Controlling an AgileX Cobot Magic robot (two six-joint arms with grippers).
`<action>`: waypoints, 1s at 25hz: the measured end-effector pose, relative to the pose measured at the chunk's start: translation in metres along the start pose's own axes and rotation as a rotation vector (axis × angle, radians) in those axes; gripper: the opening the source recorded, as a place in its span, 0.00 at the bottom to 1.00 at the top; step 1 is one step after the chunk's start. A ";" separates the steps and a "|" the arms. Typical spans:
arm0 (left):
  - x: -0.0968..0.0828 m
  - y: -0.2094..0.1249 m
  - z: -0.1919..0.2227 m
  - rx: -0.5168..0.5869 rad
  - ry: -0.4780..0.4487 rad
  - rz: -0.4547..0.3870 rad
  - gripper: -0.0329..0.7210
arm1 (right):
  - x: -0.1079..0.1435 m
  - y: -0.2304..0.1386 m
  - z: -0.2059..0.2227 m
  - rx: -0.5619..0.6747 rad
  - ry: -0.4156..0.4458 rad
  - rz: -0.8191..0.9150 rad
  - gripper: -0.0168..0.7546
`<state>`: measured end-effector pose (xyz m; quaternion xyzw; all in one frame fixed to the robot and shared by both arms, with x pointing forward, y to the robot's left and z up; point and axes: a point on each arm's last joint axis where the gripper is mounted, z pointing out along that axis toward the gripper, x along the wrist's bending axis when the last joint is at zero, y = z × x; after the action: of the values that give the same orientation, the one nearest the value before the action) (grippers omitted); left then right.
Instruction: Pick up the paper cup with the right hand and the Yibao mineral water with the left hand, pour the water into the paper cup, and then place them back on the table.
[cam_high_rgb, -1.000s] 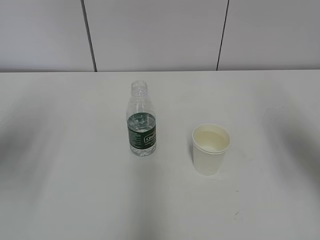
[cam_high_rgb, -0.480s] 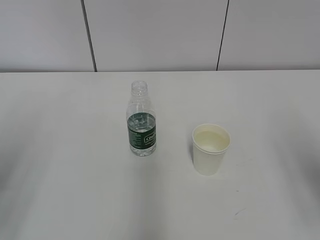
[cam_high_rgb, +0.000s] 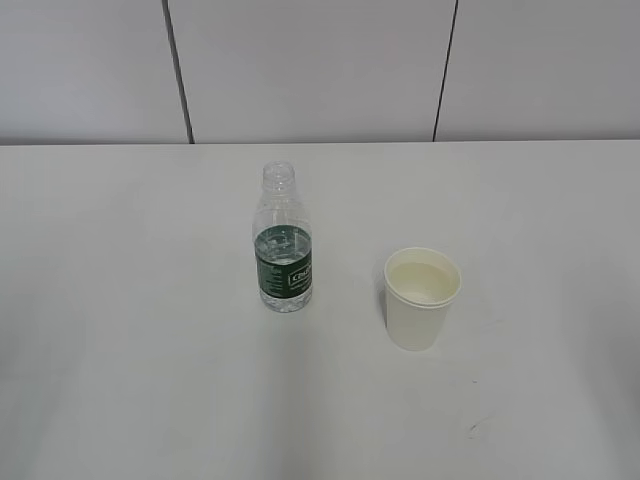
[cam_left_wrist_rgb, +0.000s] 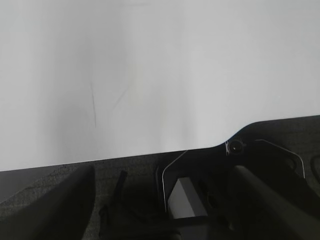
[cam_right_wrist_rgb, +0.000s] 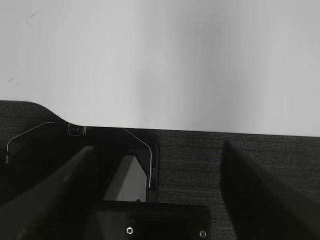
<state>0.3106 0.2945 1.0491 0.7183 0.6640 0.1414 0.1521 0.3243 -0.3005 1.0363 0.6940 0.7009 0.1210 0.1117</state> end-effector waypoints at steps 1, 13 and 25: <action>0.000 -0.004 -0.003 -0.025 -0.001 0.000 0.71 | 0.000 -0.005 0.001 -0.007 0.000 -0.002 0.79; 0.001 -0.038 -0.018 -0.379 -0.017 -0.005 0.71 | 0.002 -0.026 -0.003 -0.210 -0.016 -0.026 0.78; 0.003 -0.074 -0.036 -0.655 -0.025 -0.007 0.69 | 0.004 -0.053 -0.023 -0.433 -0.035 -0.036 0.78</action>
<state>0.2288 0.3039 1.0516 0.6305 0.5837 0.3385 0.3836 0.2673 -0.2974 1.0407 0.6432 0.6688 0.2548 0.2722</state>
